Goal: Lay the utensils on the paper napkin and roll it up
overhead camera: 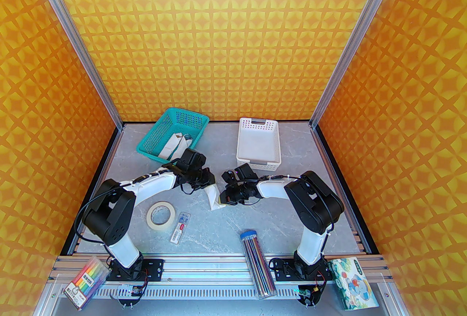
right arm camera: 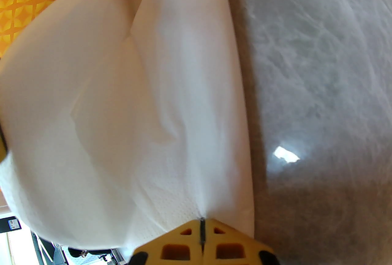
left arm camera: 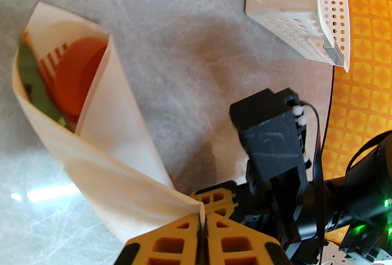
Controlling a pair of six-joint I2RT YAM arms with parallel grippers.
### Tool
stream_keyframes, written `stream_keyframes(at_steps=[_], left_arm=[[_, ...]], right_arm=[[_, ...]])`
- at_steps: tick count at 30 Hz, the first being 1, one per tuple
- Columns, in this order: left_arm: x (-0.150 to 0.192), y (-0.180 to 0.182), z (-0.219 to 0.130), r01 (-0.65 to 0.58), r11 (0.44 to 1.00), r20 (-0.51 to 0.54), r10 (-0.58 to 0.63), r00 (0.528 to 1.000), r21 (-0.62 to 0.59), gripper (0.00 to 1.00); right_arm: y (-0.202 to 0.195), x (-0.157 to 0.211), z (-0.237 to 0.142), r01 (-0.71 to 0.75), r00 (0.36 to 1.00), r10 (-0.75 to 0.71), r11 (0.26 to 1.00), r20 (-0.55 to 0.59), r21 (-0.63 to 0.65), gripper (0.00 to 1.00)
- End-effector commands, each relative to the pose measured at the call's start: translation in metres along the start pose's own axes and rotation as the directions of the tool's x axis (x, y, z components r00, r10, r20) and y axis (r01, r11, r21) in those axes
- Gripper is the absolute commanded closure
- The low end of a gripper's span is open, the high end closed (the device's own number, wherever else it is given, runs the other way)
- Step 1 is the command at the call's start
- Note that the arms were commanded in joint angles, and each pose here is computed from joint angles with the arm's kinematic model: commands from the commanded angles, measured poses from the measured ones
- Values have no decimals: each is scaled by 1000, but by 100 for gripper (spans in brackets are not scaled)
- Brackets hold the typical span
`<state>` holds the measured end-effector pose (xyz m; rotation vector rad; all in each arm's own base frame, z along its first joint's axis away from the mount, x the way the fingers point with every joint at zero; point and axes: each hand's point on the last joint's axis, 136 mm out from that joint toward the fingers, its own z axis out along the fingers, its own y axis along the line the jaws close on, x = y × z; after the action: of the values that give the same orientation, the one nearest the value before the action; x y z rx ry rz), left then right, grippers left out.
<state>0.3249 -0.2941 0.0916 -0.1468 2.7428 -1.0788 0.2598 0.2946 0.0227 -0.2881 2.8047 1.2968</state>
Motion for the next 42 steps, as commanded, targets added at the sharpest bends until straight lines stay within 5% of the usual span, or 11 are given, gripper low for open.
stream_keyframes(at_steps=[1, 30, 42], left_arm=[[-8, -15, 6, -42, 998, -2, 42, 999, 38, 89], [-6, 15, 71, -7, 1000, -94, 5, 996, -20, 91], [1, 31, 80, 8, 999, -113, -12, 994, -43, 91]], right_arm=[[-16, 10, 8, -18, 999, 21, 998, -34, 62, 100], [0, 2, 4, -3, 1000, 3, 1000, -3, 21, 99], [17, -6, -23, 24, 996, -26, 999, 91, 23, 92]])
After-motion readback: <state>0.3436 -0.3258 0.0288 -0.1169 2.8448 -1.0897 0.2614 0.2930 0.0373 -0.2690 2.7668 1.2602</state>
